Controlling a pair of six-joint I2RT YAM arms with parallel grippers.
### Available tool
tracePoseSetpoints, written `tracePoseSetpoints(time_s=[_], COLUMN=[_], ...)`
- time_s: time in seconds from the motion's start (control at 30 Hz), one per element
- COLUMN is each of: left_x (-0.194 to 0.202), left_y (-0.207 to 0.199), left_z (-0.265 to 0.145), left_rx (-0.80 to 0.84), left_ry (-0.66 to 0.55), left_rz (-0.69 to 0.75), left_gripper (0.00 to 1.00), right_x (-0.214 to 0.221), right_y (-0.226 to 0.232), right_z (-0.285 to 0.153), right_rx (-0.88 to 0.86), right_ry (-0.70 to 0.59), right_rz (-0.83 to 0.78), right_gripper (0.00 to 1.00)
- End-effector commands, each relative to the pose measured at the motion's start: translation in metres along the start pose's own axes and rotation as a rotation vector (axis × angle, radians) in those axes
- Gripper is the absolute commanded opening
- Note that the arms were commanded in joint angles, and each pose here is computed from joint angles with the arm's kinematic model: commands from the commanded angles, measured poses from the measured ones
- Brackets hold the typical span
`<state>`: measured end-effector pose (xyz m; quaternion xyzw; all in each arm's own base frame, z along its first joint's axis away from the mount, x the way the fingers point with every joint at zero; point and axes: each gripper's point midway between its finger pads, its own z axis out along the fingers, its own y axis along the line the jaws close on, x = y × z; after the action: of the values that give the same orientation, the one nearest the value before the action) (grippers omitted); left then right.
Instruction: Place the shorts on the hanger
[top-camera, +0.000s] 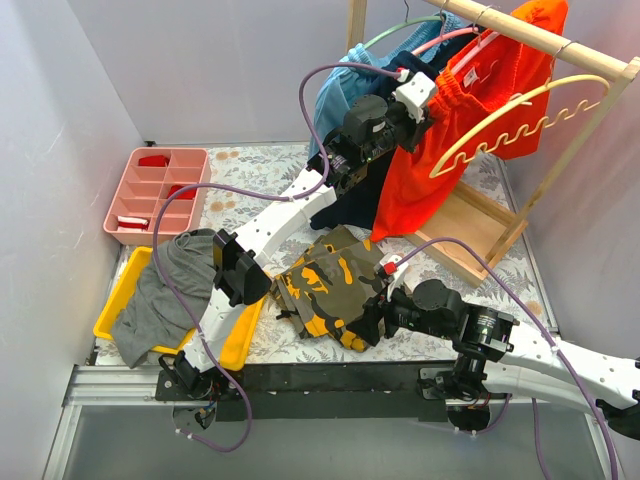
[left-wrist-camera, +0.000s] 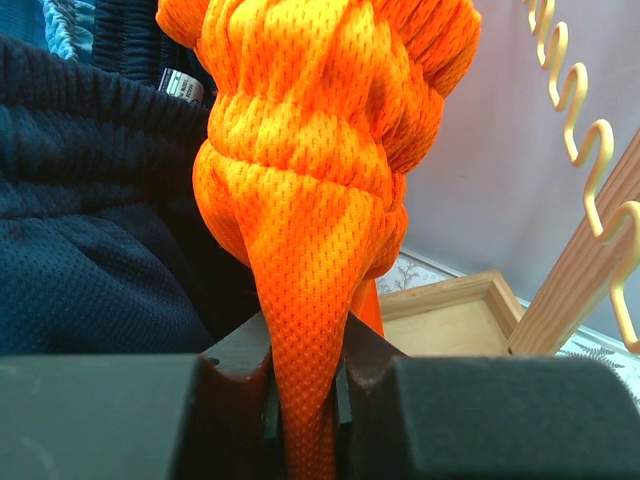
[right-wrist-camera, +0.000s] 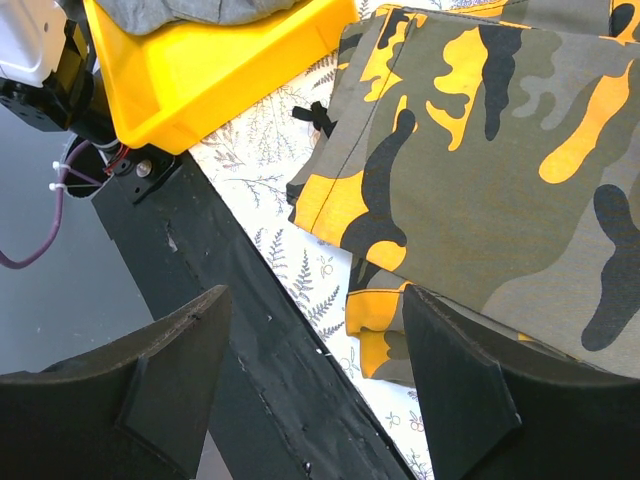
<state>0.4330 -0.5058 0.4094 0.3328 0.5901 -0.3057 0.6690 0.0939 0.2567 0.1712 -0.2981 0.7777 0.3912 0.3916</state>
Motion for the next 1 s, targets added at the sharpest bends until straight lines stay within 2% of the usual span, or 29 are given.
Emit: tracePoseSetpoints(time_s=[0.0,0.33,0.7,0.73,0.87,0.9,0.97], left_x=[-0.099,-0.094,-0.101,-0.101,-0.104,-0.106,-0.107], left_y=[0.005,0.005,0.007,0.007,0.009,0.009,0.008], left_z=[-0.015,-0.011,-0.008,-0.008,-0.009,-0.009,-0.009], left_rx=[-0.024,-0.027,-0.041,-0.041,-0.05,-0.051,-0.051], left_ry=[-0.275,-0.275,-0.332,-0.334,-0.35,-0.353,-0.358], left_rz=[0.014,0.015,-0.008,-0.008,-0.015,-0.015,-0.019], left_gripper=[0.04,0.07,0.13,0.17,0.18,0.22,0.24], right_x=[-0.01,-0.009,-0.007,-0.006,-0.006,-0.006,-0.006], right_y=[0.005,0.005,0.004,0.003,0.004,0.004,0.004], right_z=[0.001,0.003,0.003,0.003,0.003,0.003,0.003], right_rx=[-0.019,-0.019,-0.019,-0.017,-0.019,-0.019,-0.02], right_ry=[-0.052,-0.049,-0.051,-0.048,-0.047,-0.047,-0.049], right_rz=[0.013,0.016,0.021,0.023,0.023,0.024,0.027], right_gripper=[0.76,0.76,0.76,0.76,0.76,0.76,0.76])
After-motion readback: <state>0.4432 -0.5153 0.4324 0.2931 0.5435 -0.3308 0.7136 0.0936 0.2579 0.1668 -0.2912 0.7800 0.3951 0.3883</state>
